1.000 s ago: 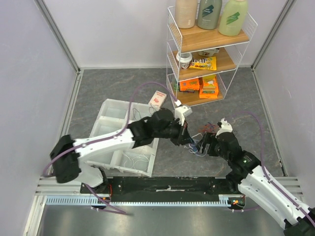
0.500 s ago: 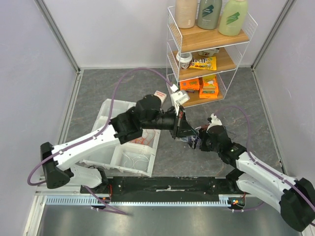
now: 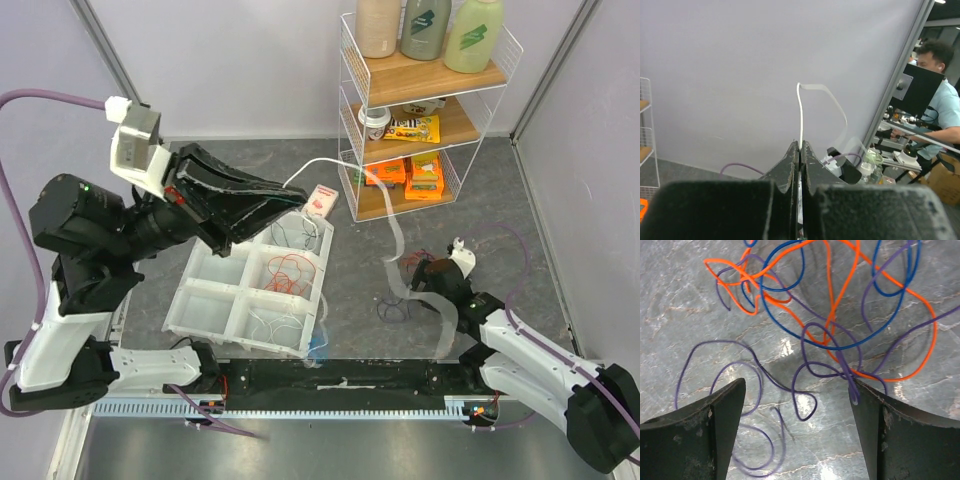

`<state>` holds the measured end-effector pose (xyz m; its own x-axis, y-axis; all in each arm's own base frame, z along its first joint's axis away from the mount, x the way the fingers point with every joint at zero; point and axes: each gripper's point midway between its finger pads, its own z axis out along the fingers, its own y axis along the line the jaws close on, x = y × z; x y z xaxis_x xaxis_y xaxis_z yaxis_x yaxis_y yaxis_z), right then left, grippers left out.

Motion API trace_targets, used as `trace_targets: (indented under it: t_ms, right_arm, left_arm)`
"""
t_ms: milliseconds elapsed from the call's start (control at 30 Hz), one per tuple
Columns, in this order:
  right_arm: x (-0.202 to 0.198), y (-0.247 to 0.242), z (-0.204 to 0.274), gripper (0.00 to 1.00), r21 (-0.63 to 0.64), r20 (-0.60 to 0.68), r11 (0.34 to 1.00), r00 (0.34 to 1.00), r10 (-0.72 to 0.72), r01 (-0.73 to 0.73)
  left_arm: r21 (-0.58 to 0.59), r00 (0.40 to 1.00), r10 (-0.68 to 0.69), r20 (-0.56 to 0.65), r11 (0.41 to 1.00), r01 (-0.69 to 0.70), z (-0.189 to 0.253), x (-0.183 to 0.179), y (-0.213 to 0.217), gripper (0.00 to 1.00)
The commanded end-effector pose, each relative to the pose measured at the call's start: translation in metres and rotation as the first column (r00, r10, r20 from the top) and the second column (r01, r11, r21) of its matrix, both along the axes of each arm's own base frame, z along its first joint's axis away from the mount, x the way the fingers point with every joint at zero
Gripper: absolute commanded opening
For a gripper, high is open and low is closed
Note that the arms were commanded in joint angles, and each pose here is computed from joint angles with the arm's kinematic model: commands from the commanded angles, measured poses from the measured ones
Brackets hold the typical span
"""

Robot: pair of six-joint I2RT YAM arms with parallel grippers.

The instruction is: Untangle the cables

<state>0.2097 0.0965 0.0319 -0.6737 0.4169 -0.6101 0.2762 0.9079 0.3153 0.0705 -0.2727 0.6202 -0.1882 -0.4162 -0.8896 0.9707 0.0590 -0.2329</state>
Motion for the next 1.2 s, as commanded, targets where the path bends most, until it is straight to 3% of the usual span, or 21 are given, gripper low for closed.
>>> trace_targets:
  t_ms: [0, 67, 133, 200, 267, 367, 533, 600, 733, 800, 1033, 1167]
  right_arm:
    - [0.007, -0.013, 0.007, 0.92, -0.037, 0.03, 0.998, 0.998, -0.055, 0.056]
    - [0.01, -0.005, 0.013, 0.92, -0.036, 0.048, 0.999, 0.999, 0.017, -0.015]
    - [0.01, 0.018, 0.023, 0.93, -0.008, 0.072, 0.983, 0.981, 0.181, -0.181]
    - [0.009, 0.055, 0.043, 0.94, 0.041, 0.177, 0.903, 0.892, 0.415, -0.428]
    - [-0.003, 0.096, 0.079, 0.95, 0.106, 0.333, 0.769, 0.751, 0.57, -0.631]
    - [-0.015, 0.11, 0.115, 0.95, 0.092, 0.423, 0.701, 0.665, 0.616, -0.708]
    - [-0.047, 0.13, 0.169, 0.95, 0.068, 0.568, 0.532, 0.471, 0.675, -0.844]
    - [-0.054, 0.131, 0.186, 0.95, 0.055, 0.61, 0.504, 0.429, 0.667, -0.862]
    - [-0.082, 0.146, 0.199, 0.95, 0.069, 0.678, 0.333, 0.289, 0.676, -0.94]
    - [-0.093, 0.154, 0.197, 0.93, 0.087, 0.686, 0.26, 0.247, 0.684, -0.962]
    - [-0.091, 0.164, 0.194, 0.92, 0.058, 0.695, 0.288, 0.246, 0.676, -0.956]
    - [-0.096, 0.18, 0.191, 0.83, 0.069, 0.709, 0.236, 0.214, 0.672, -0.969]
  left_arm:
    - [0.105, 0.995, 0.096, -0.027, 0.99, -0.092, -0.031, 0.025, -0.014, 0.02]
    - [0.12, 0.994, 0.106, -0.037, 0.988, -0.101, -0.037, 0.028, -0.016, 0.01]
    - [0.14, 0.993, 0.104, -0.052, 0.985, -0.096, -0.045, 0.031, -0.022, 0.02]
    - [0.159, 0.994, 0.09, -0.068, 0.984, -0.079, -0.053, 0.033, -0.031, 0.02]
    - [0.16, 0.995, 0.072, -0.075, 0.985, -0.059, -0.055, 0.033, -0.037, 0.02]
    - [0.16, 0.995, 0.051, -0.082, 0.986, -0.038, -0.056, 0.034, -0.047, 0.02]
    - [0.161, 0.995, 0.046, -0.086, 0.986, -0.032, -0.054, 0.04, -0.059, 0.02]
    - [0.156, 0.996, 0.034, -0.087, 0.988, -0.02, -0.052, 0.04, -0.065, 0.02]
    - [0.146, 0.996, 0.027, -0.081, 0.989, -0.014, -0.048, 0.042, -0.071, 0.02]
    - [0.147, 0.996, 0.037, -0.078, 0.989, -0.025, -0.048, 0.046, -0.073, 0.02]
    - [0.146, 0.996, 0.048, -0.079, 0.989, -0.036, -0.047, 0.05, -0.077, 0.02]
    - [0.134, 0.996, 0.044, -0.073, 0.99, -0.034, -0.041, 0.049, -0.076, 0.02]
